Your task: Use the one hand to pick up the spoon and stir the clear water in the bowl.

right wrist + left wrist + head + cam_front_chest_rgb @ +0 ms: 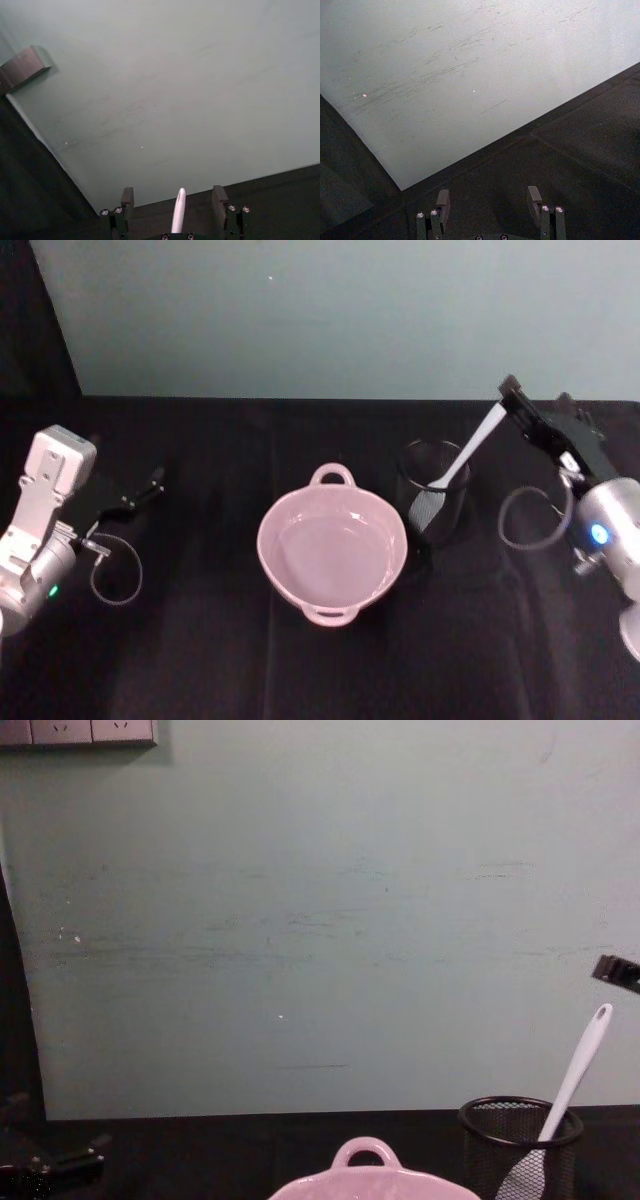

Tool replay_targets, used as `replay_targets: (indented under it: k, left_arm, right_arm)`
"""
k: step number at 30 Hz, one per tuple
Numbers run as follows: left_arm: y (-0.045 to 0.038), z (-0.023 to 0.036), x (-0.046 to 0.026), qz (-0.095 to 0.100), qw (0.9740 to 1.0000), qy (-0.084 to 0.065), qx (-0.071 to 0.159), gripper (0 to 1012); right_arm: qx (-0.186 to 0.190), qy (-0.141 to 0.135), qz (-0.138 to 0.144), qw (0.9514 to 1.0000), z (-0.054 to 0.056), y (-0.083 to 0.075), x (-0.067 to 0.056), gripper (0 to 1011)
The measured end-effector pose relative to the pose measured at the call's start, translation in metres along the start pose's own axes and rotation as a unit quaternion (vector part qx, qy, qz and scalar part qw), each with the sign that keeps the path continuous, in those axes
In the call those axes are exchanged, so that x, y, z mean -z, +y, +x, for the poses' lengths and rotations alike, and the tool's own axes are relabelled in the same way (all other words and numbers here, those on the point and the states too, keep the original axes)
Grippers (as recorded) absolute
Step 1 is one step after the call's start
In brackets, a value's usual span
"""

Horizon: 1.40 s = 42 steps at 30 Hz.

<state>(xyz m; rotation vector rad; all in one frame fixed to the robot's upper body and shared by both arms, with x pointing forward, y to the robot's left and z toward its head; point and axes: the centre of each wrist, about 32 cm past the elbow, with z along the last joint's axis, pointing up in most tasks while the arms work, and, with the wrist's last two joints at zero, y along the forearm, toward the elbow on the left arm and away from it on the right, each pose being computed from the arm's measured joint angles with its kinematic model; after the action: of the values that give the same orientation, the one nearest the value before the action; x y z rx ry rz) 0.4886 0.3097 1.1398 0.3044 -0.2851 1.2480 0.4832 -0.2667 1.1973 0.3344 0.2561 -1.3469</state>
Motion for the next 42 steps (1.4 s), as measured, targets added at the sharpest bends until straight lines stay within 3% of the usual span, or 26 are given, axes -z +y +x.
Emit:
replay_targets:
  k: [5,13,18,21,25,32,42]
  left_arm:
    - [0.0000,0.0000,0.0000,0.000,1.0000,0.000,0.000,1011]
    - [0.0000,0.0000,0.0000,0.000,1.0000,0.000,0.000,1011]
    - [0.0000,0.0000,0.0000,0.000,1.0000,0.000,0.000,1011]
    - [0.0000,0.0000,0.0000,0.000,1.0000,0.000,0.000,1011]
    - [0.0000,0.0000,0.0000,0.000,1.0000,0.000,0.000,1011]
    - [0.0000,0.0000,0.0000,0.000,1.0000,0.000,0.000,1011]
    - [0.0000,0.0000,0.0000,0.000,1.0000,0.000,0.000,1011]
  right_arm:
    - [-0.022,-0.045,0.007,0.9987,0.011,-0.018,-0.012,1003]
    - [-0.046,-0.138,0.012,0.9893,0.040,-0.038,-0.021,1003]
    - [-0.036,-0.181,0.003,0.9829,0.060,-0.036,-0.019,1003]
    - [-0.013,-0.210,-0.006,0.9775,0.079,-0.027,-0.011,1002]
    - [0.015,-0.237,-0.012,0.9714,0.092,-0.016,0.003,1003]
    - [0.036,-0.255,-0.016,0.9662,0.098,-0.002,0.021,1002]
    - [0.037,-0.253,-0.017,0.9667,0.097,0.001,0.024,1003]
